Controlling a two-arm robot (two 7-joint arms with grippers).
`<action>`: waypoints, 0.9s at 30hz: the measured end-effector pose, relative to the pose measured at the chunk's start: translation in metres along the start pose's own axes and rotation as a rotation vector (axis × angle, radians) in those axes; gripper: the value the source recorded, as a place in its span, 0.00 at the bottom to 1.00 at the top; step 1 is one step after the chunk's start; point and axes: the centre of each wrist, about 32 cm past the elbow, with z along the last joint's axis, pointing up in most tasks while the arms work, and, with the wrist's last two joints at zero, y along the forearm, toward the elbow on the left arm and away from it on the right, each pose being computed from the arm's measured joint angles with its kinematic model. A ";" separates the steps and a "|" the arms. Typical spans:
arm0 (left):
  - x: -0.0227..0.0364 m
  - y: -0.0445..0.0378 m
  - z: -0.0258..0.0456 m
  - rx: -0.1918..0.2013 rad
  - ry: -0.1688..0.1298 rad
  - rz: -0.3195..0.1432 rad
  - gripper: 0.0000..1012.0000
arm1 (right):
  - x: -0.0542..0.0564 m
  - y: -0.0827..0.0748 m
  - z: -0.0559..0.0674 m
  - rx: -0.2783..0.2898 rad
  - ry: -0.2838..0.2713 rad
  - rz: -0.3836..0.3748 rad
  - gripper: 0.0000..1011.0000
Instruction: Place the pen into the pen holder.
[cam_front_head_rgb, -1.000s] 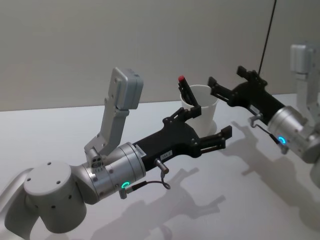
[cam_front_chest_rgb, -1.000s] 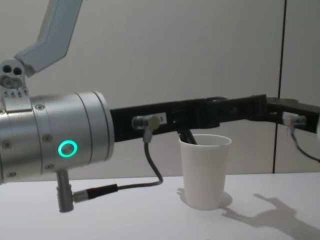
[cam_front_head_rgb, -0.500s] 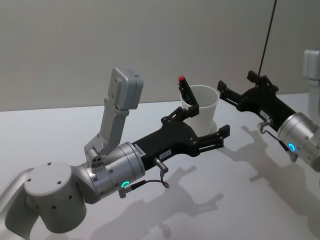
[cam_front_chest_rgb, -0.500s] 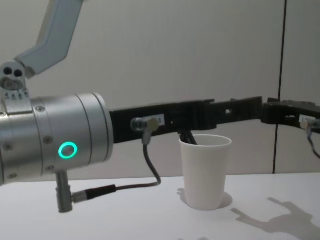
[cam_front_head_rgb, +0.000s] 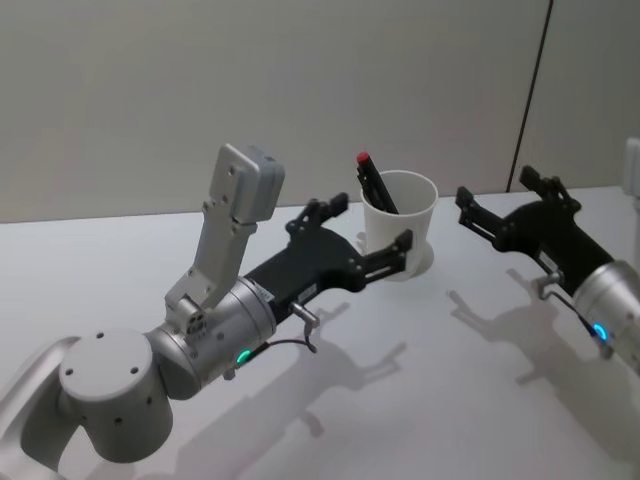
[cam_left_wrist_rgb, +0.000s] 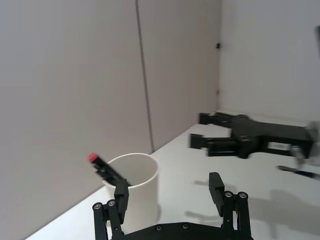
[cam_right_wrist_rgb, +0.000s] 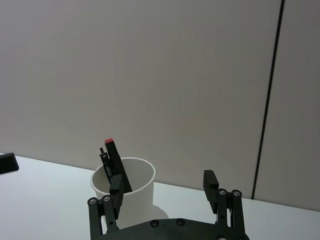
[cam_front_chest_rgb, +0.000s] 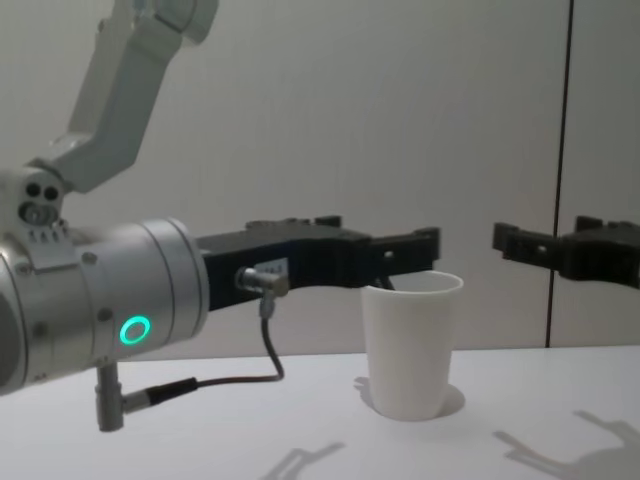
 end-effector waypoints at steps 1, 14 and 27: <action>0.0005 -0.0002 -0.0008 0.000 -0.008 0.012 0.99 | -0.001 -0.002 -0.001 0.000 -0.003 -0.004 0.99; 0.0080 -0.0030 -0.0140 -0.013 -0.140 0.196 0.99 | -0.011 -0.032 -0.007 0.001 -0.045 -0.073 0.99; 0.0130 -0.0042 -0.0227 -0.033 -0.227 0.308 0.99 | -0.014 -0.041 -0.009 0.000 -0.058 -0.093 0.99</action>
